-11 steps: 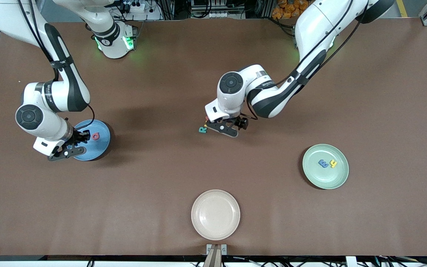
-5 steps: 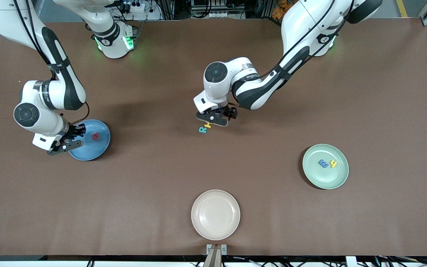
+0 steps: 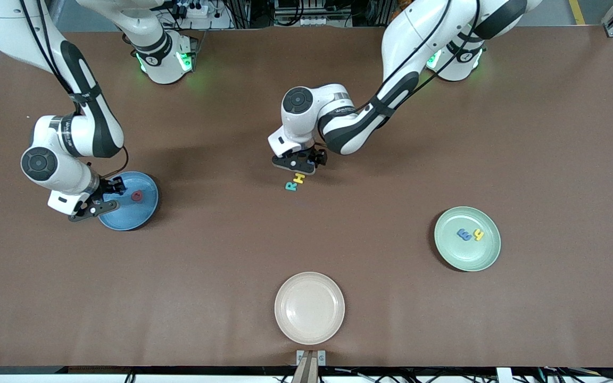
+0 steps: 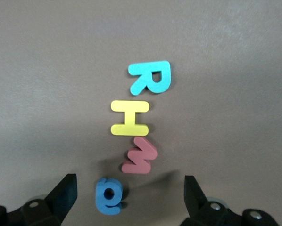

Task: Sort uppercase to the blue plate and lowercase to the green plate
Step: 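Open the right gripper and withdraw while the left gripper lowers to W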

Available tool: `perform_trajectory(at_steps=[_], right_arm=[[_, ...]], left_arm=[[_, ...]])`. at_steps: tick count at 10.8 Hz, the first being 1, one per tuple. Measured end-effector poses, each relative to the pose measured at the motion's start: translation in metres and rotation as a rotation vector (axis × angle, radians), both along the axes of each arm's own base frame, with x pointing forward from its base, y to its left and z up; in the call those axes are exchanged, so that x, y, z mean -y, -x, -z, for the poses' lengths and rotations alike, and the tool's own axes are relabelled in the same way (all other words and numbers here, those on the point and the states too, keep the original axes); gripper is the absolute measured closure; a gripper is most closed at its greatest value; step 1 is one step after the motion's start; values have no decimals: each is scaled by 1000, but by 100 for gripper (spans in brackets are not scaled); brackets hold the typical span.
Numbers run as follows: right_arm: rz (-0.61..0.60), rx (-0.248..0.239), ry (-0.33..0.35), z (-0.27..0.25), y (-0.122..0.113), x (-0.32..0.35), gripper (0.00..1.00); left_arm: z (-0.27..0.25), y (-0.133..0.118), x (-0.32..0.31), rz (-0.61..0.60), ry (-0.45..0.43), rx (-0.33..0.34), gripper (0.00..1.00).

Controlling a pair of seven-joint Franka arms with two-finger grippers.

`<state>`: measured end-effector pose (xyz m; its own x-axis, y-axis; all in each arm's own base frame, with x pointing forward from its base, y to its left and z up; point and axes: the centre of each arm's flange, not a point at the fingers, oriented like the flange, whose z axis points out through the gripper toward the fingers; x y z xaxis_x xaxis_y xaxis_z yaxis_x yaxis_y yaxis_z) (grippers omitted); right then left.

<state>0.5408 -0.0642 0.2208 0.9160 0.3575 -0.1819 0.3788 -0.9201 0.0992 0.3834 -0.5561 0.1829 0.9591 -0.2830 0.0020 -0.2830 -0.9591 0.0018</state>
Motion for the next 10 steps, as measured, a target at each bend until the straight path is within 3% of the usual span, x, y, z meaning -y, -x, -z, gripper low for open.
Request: perform_trajectory(at_steps=[1,3,6,10], right_arm=[[0,1,0,-1,-1,0,28],[3,5,0,-4,-4,0,21],[21,-21,7,-35,-17,1,21],[57,-60,21,-146,-33,-16,19]], left_arm=[[1,1,1,0,-2,5,0],[-1,-2,2,-3,1,9,0],[-2,-7,0,-10,1,14,0],[0,-7,-1,-10,-1,13,0]])
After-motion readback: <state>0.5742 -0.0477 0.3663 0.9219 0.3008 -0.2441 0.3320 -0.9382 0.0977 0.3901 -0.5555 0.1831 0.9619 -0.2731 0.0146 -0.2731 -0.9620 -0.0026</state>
